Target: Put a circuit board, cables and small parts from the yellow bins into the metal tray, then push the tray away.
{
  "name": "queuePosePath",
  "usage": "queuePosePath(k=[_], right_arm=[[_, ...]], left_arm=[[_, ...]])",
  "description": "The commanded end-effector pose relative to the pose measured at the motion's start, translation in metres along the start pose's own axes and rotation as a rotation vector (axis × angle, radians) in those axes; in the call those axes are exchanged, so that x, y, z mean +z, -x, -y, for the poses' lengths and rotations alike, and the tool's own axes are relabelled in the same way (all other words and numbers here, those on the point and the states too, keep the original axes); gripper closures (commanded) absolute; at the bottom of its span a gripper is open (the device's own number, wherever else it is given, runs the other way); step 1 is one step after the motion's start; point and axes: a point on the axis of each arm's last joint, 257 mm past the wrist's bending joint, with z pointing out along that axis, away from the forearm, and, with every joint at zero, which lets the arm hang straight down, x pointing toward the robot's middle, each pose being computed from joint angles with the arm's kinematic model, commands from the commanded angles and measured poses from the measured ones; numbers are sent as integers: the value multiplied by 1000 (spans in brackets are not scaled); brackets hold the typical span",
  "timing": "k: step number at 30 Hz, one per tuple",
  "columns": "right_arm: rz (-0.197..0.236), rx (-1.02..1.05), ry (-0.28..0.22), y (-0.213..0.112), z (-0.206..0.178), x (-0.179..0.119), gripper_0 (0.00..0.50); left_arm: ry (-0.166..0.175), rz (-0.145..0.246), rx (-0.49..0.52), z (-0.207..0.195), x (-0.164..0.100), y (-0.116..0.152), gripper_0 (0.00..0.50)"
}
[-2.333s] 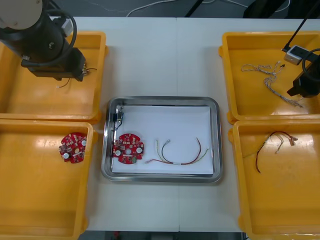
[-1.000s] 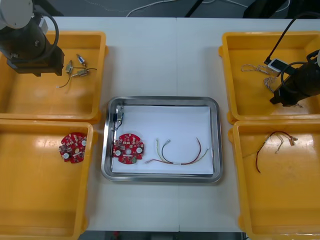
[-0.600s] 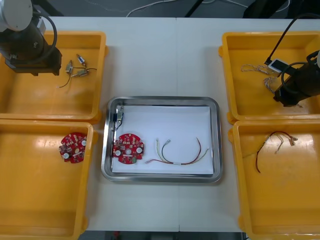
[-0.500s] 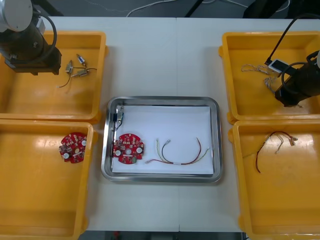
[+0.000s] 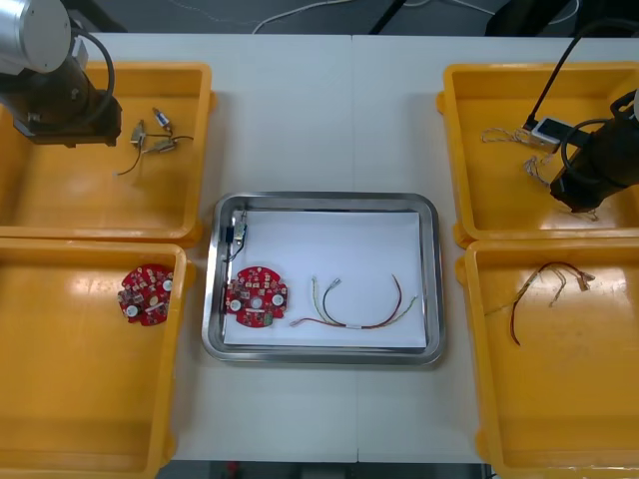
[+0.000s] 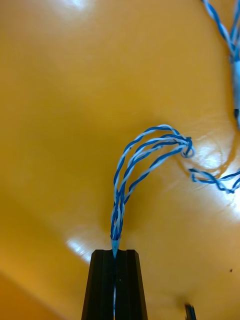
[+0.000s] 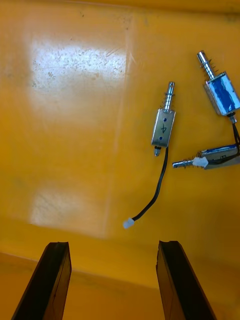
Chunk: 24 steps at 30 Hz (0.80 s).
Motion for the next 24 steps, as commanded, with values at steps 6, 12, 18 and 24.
queuePosePath(k=[6, 12, 18, 24], right_arm=[[68, -62, -53, 27, 27, -99, 500], [75, -83, -42, 30, 17, -131, 500], [78, -113, -42, 33, 6, -160, 500], [97, -189, -81, 50, -9, -184, 500]], left_arm=[[-23, 122, 96, 34, -7, 47, 0], [-24, 141, 90, 34, 0, 53, 0], [-48, 177, 75, 36, 13, 66, 0], [-54, 202, 69, 40, 21, 74, 0]])
